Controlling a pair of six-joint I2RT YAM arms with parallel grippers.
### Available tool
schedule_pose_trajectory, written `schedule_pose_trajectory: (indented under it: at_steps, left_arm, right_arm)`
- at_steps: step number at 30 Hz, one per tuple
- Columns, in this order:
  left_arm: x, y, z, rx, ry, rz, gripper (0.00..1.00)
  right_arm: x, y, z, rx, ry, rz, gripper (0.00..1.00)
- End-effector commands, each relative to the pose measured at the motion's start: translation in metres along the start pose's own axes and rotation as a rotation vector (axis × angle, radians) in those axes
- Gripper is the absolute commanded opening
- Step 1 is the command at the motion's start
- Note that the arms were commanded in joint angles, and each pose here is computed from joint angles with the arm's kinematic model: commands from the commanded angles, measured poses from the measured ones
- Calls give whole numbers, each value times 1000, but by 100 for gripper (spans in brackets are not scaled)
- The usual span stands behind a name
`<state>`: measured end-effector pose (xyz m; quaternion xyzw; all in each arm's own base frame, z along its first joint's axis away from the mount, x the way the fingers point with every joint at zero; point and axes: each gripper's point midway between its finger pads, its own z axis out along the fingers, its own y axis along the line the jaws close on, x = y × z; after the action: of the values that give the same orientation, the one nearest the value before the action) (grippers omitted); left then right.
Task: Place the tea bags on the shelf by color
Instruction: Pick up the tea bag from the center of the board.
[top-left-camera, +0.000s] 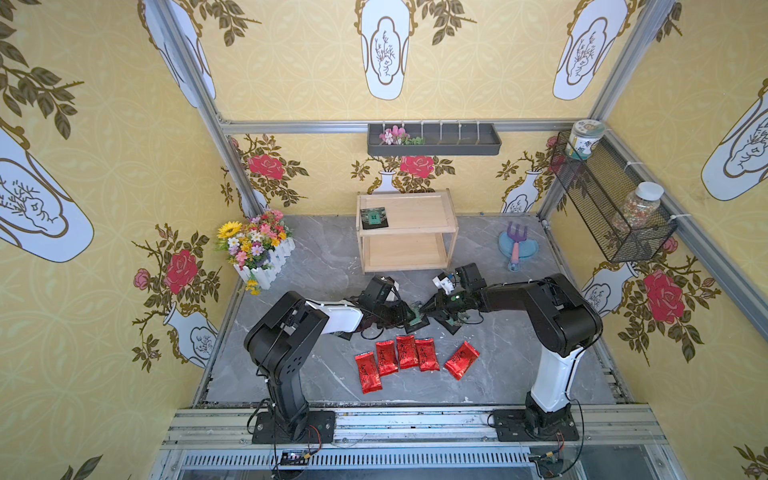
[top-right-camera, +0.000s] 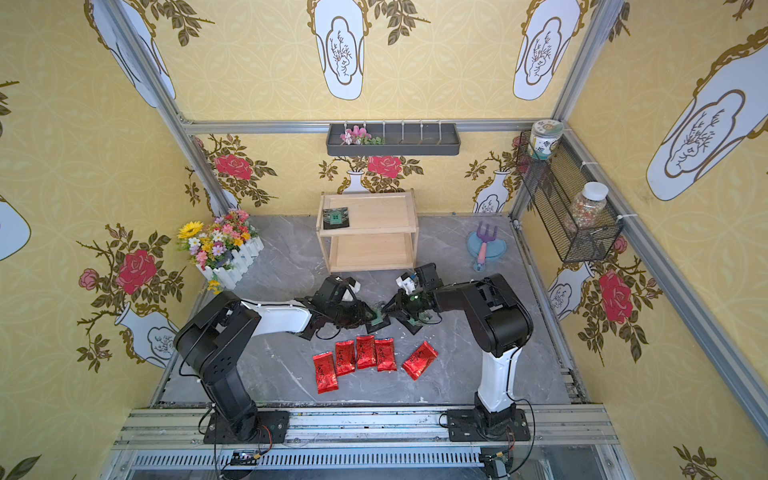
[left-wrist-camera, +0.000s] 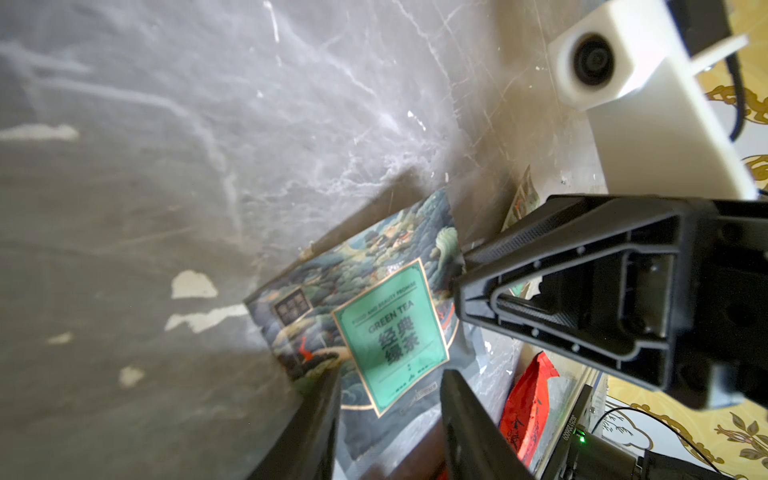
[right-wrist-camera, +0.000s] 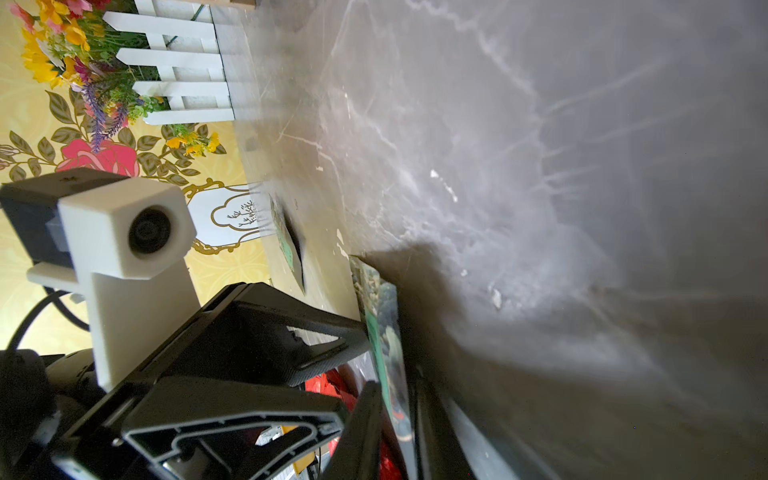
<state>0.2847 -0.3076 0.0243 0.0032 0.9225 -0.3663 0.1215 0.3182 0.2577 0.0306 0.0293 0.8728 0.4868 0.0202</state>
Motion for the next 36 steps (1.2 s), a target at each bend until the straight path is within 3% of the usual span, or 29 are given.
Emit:
schedule_pose_trajectory:
  at_steps: [1,10,23,36]
  left_arm:
    - [6,9,2,-23,20,-13,45]
    - [2,3,-5,-15,-2,-4,46]
    - [-48,-24,-64,1,-188,28,48]
    - [-58,-17,-88,-5,-251,14,50]
  right_arm:
    - [-5,8,1,-42,-5,-20,18]
    - [-7,9,-2,-29,-20,-22,0]
    - [-17,28,-27,-41,-87,-48,0]
    - [-23,52,-44,-74,-128,-73,0]
